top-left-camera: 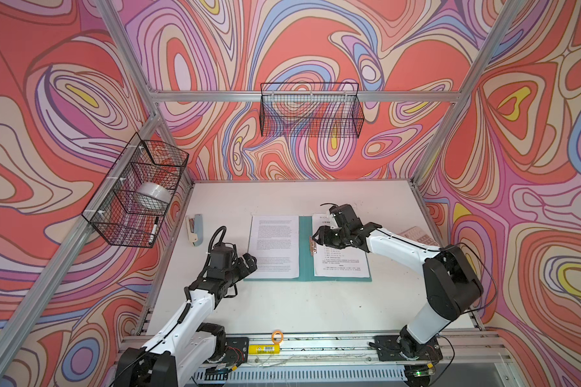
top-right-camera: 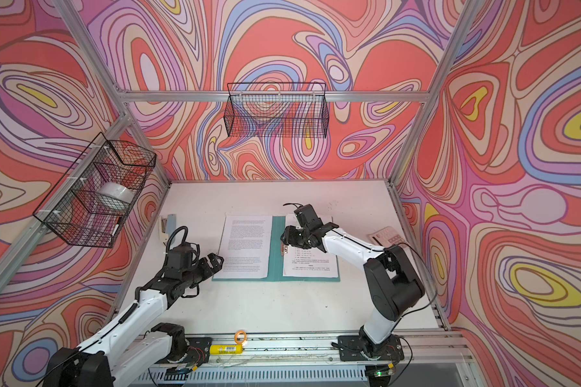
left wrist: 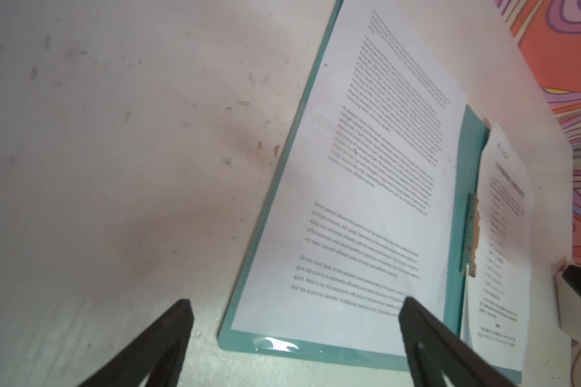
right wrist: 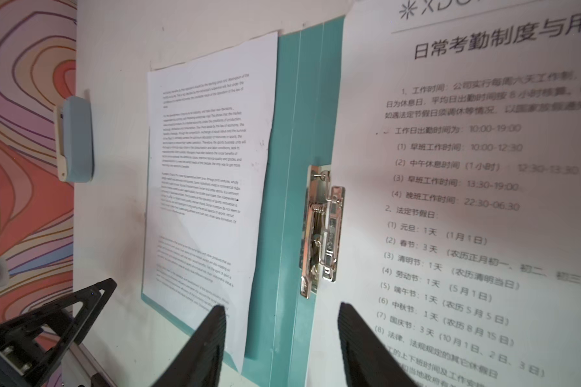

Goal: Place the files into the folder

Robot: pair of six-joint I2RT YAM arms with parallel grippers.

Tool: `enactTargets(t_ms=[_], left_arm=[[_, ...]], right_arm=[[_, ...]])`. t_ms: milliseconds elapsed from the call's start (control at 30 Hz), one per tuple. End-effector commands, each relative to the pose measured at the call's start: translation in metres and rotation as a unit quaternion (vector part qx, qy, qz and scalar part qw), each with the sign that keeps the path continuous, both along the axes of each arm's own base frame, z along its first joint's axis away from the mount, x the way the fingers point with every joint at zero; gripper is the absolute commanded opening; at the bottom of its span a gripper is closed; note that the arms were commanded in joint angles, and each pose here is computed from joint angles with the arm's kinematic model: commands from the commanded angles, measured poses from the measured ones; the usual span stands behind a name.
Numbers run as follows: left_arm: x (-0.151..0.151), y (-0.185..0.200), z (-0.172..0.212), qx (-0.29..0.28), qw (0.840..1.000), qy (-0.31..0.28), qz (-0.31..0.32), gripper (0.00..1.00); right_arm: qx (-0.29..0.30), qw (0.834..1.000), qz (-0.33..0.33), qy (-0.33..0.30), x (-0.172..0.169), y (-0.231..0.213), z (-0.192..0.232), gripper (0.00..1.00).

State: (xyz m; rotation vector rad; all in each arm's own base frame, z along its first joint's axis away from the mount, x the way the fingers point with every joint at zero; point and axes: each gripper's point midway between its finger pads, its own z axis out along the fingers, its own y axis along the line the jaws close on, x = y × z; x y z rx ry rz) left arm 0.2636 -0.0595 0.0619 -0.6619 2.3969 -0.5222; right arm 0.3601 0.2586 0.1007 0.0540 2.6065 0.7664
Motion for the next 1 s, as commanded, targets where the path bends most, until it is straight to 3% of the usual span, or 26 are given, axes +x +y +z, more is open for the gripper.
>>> enactTargets(t_ms=[0, 367, 567, 667, 733, 967], left_arm=[[0.004, 0.009, -0.008, 0.019, 1.0, 0.003, 0.016, 0.95], [0.007, 0.008, -0.028, 0.002, 1.0, 0.017, 0.01, 0.94], [0.005, 0.007, -0.032, -0.004, 1.0, 0.021, 0.009, 0.94], [0.006, 0.006, -0.033, -0.008, 1.0, 0.022, 0.006, 0.93], [0.006, 0.004, -0.033, -0.013, 1.0, 0.02, 0.003, 0.93], [0.012, -0.016, -0.034, -0.098, 0.995, -0.011, -0.021, 0.93]], right_arm=[[-0.015, 1.0, 0.008, 0.002, 0.011, 0.006, -0.018, 0.56], [-0.021, 0.999, 0.007, 0.039, 0.017, 0.013, -0.074, 0.55], [-0.044, 0.997, -0.012, 0.068, 0.011, 0.004, -0.097, 0.42], [-0.062, 0.995, -0.018, 0.08, 0.008, -0.002, -0.105, 0.31], [-0.069, 0.994, -0.017, 0.087, 0.004, -0.005, -0.111, 0.31], [-0.052, 0.994, -0.011, 0.098, -0.006, -0.003, -0.122, 0.31]])
